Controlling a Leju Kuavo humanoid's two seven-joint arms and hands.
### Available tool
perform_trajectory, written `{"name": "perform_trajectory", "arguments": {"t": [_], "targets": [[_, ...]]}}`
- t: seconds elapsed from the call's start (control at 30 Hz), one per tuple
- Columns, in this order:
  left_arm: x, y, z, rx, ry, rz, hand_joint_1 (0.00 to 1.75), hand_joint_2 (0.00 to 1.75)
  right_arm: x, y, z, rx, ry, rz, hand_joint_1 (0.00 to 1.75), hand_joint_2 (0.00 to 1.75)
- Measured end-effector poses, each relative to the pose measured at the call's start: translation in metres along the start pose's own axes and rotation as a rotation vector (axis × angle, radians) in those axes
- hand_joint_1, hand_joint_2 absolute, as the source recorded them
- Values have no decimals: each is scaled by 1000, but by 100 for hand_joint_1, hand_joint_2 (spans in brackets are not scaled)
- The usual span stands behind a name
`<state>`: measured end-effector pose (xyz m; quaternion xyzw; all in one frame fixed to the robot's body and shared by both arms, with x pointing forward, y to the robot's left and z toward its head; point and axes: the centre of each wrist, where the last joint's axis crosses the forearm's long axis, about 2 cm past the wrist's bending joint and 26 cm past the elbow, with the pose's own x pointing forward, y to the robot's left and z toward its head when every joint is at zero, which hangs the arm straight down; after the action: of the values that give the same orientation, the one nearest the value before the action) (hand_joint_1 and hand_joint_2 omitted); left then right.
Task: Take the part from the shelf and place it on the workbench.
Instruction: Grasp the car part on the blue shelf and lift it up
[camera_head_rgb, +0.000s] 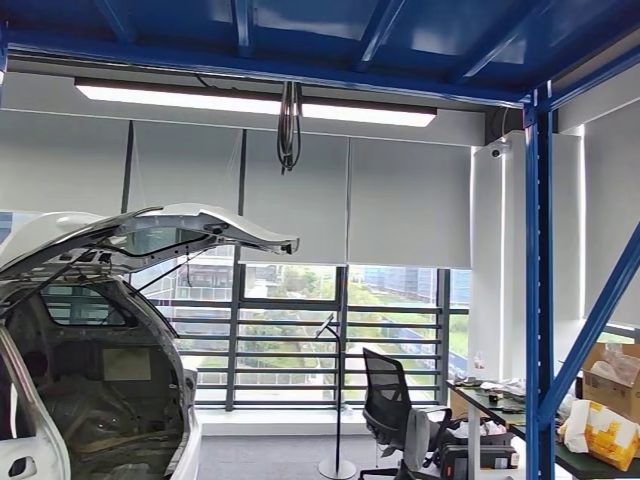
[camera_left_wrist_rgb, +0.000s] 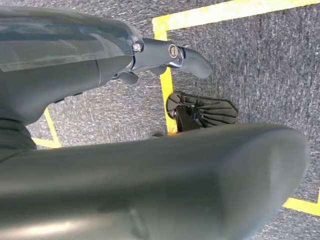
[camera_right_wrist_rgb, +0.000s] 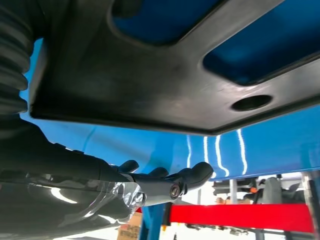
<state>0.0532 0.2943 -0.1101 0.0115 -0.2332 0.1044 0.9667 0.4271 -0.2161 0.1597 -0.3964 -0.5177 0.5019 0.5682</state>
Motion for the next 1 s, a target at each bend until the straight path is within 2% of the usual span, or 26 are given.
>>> {"name": "perform_trajectory", "arguments": {"t": [0.5,1.0], "targets": [[0,0,0,6,-3,19,0,0,24,-2,-6,26,-40,59,0,175],[-2,-9,1,5,-17,67,0,0,74,-2,-6,85,-138,167,0,175]]}}
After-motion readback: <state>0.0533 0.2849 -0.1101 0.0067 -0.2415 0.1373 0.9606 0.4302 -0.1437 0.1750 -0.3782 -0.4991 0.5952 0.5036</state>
